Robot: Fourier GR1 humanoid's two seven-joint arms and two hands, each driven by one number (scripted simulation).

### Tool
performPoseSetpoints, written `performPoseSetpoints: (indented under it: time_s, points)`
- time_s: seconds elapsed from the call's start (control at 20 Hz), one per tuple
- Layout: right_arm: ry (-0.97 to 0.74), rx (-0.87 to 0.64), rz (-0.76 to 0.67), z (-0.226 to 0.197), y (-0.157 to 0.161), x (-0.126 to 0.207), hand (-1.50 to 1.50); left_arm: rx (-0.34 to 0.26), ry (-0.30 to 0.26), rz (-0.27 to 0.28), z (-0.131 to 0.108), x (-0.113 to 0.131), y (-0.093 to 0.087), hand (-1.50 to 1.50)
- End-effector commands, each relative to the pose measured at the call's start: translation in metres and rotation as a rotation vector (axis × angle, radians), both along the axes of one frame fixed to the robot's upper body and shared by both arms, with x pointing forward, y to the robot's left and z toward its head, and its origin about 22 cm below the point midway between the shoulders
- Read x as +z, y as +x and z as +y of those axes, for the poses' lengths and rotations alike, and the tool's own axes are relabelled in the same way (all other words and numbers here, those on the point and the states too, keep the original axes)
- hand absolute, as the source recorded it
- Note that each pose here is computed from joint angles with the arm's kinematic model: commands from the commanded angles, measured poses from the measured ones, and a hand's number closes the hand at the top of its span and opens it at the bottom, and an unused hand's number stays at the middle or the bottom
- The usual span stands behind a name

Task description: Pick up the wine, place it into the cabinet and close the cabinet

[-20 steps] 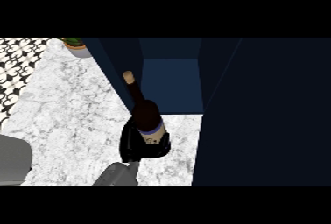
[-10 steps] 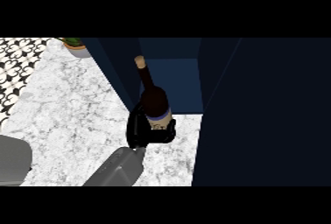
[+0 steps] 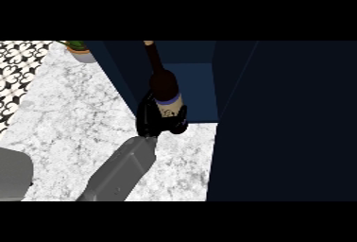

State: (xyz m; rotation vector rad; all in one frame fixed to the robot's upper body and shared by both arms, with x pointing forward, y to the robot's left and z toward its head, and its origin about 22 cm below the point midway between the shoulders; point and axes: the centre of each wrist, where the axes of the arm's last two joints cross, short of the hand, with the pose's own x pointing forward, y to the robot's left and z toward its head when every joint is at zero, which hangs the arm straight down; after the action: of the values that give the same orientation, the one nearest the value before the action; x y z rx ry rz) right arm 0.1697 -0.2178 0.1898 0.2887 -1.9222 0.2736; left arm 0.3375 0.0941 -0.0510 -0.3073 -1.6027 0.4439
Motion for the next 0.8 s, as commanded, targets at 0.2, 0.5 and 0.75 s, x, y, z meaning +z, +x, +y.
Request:
performPoseSetpoints:
  time_s: [0.2,0.5,0.75]
  points:
    - [-0.016,-0.023,-0.001,-0.005,-0.004,-0.003,-1.50,0.054,0.009,-0.021,0.003,0.024,0.034,1.50]
    - [-0.014,-0.001,-0.015,-0.003,0.009,-0.006,-1.50,0.028,0.004,-0.010,-0.001,0.052,0.063,1.50]
    - [0.007,0.010,-0.004,0.001,-0.001,-0.001,-1.50,0.042,0.055,-0.003,-0.009,0.064,0.070,1.50]
